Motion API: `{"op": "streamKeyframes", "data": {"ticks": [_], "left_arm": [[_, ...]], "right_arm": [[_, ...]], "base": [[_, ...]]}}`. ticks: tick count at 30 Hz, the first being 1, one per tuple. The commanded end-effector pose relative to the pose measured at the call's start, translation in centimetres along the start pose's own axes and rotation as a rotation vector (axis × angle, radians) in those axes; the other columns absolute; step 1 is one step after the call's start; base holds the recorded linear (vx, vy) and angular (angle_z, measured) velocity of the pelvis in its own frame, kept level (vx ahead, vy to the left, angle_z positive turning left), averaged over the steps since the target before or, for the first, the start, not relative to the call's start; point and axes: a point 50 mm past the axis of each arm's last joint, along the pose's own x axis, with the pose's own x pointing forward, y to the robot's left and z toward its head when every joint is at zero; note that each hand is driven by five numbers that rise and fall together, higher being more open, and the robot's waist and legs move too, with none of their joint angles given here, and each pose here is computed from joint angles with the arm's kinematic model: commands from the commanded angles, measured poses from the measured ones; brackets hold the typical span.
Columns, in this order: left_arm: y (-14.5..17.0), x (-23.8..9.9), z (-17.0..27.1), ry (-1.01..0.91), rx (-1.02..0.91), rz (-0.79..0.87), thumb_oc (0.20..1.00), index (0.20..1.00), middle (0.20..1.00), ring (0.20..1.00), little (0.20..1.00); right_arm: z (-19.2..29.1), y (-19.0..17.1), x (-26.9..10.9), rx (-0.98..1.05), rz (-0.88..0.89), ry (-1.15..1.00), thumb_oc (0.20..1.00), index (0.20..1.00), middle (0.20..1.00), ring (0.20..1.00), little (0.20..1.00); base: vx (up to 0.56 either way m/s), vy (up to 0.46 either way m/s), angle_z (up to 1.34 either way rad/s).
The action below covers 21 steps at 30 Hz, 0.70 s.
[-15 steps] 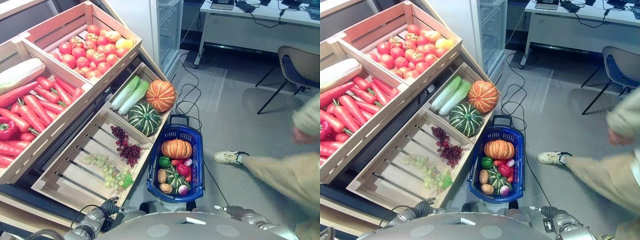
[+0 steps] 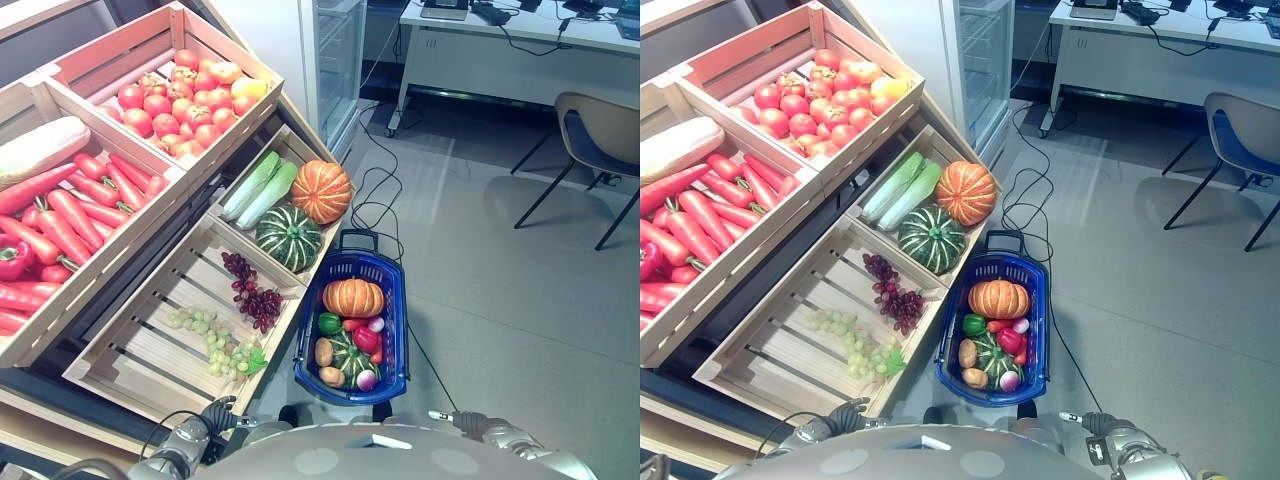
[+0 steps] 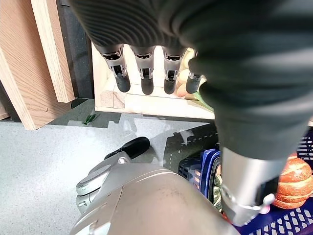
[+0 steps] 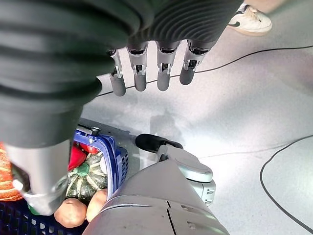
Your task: Pick up fruits and vegetables into the basket
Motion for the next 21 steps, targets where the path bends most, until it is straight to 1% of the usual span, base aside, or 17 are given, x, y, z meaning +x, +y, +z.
{"op": "streamKeyframes", "data": {"ticks": [1,21], "left_arm": [[1.29,0.37,2.11,-0.03,0.002,0.029,1.0,1.0,1.0,1.0,1.0],[1.46,0.37,2.51,-0.05,0.017,0.024,1.0,1.0,1.0,1.0,1.0]], "right_arm": [[1.54,0.19,0.06,-0.012,-0.006,-0.007,1.0,1.0,1.0,1.0,1.0],[1.65,-0.13,0.04,0.016,-0.013,-0.009,1.0,1.0,1.0,1.0,1.0]], "base": [[0.0,0.0,0.0],[0.0,0.0,0.0]]}}
